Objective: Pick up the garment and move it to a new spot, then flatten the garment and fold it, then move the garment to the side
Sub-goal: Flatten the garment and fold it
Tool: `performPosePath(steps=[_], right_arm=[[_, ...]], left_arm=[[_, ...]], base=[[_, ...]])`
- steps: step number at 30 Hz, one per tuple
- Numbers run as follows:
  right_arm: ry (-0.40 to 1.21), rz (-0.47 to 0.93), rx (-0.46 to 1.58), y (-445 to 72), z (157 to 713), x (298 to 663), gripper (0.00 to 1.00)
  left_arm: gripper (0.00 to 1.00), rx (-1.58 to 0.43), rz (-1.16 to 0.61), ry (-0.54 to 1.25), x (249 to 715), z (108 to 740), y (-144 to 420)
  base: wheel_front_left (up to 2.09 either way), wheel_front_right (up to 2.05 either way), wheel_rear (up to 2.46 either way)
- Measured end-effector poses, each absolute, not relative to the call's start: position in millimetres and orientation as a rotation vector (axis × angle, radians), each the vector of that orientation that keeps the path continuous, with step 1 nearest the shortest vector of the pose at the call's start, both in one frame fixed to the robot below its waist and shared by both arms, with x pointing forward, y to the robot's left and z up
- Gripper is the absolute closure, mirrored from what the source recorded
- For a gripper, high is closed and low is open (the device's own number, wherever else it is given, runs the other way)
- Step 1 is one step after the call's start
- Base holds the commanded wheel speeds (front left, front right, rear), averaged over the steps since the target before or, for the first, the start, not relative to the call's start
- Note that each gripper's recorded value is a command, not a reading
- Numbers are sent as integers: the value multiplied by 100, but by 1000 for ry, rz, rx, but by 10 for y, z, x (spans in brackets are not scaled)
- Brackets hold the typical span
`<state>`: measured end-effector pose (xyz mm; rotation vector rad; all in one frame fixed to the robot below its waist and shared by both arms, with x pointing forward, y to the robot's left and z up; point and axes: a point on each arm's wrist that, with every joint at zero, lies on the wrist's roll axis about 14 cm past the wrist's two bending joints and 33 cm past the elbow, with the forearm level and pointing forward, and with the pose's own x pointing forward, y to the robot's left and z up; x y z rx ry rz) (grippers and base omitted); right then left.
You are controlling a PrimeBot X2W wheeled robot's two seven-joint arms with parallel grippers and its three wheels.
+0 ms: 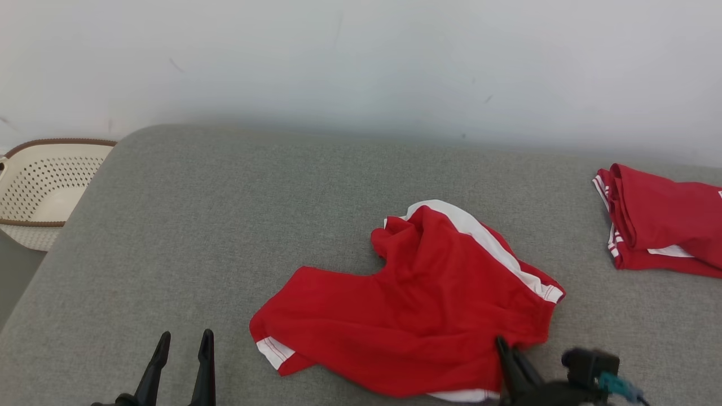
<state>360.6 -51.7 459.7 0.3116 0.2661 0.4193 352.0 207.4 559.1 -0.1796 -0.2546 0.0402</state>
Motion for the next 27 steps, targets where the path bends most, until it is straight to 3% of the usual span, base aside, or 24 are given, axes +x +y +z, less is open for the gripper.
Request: performPosePath(steps=[7, 14, 20, 26, 27], right_arm=[[112, 487, 217, -339, 5138, 4130, 100], [112, 448, 133, -500, 5355, 4733, 100], [256, 360, 58, -819, 5020, 5008, 100], [329, 362, 24, -779, 4784, 5066, 97], [335, 360, 26, -783, 4752, 5050, 60]], left_arm=[[0, -180, 44, -249, 3548, 5572, 2096], [0, -180, 38, -242, 3595, 5557, 2092], [0, -185, 38, -232, 3617, 5527, 2100], [0, -189, 50, -208, 3610, 5450, 2130], [0, -190, 50, -207, 3612, 5447, 2130]], base=[[0, 0, 0], [0, 0, 0], [0, 0, 0], [0, 0, 0], [0, 0, 0]])
